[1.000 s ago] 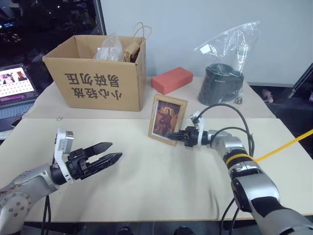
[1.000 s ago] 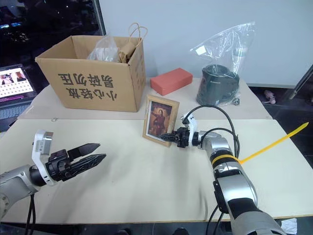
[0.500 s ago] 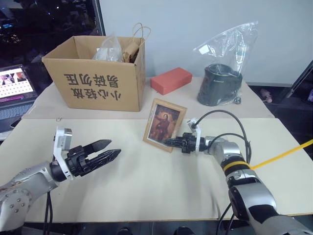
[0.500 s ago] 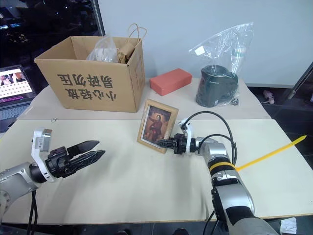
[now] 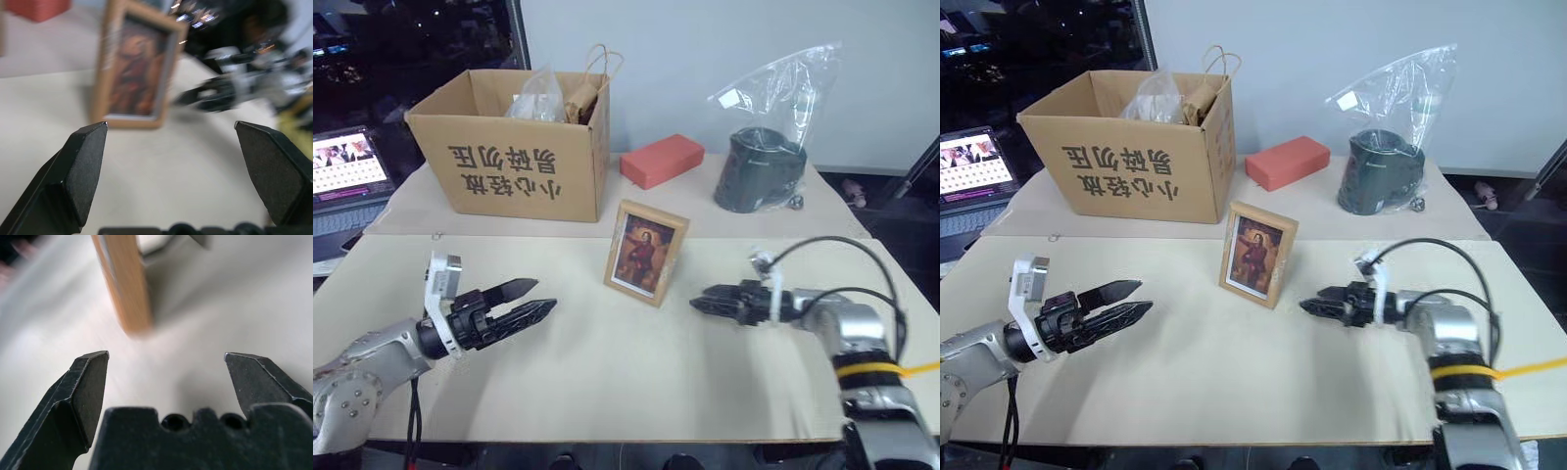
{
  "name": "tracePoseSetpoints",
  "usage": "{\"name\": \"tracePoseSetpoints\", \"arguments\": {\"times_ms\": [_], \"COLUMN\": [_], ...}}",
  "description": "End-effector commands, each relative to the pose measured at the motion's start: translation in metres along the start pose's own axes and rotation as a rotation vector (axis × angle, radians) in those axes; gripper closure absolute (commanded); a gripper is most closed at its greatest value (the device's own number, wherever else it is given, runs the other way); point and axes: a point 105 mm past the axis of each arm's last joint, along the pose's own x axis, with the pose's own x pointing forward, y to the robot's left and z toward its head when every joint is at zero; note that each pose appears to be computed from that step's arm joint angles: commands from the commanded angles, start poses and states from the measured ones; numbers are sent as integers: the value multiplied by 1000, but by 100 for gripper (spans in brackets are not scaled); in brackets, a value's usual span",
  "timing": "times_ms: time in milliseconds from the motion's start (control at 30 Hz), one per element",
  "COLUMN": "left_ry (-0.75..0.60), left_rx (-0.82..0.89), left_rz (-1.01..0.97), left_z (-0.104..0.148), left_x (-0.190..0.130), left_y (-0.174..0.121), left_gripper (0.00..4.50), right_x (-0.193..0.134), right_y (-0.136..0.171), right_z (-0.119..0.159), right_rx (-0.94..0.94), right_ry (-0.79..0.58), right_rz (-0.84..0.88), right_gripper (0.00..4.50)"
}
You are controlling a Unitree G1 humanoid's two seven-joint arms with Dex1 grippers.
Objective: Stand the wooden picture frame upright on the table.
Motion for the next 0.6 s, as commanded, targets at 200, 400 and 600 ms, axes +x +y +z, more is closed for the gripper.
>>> {"name": "tracePoseSetpoints", "arguments": {"times_ms": [200, 400, 600], "left_ry": [200, 274, 213], "left_rx": [378, 315, 264], "left_rz": [271, 233, 226], "left_z": [-51, -68, -61], "left_x": [5, 11, 24], "left_y": [46, 58, 63], "left_gripper": [0, 0, 0], "right_x": [-31, -35, -39], "right_y": [21, 17, 17], "right_z": [16, -5, -1], "right_rx": [-277, -205, -211], "right_ry": [-171, -224, -270], "right_rz": [-241, -420, -475], "right_gripper": [6, 6, 6]}}
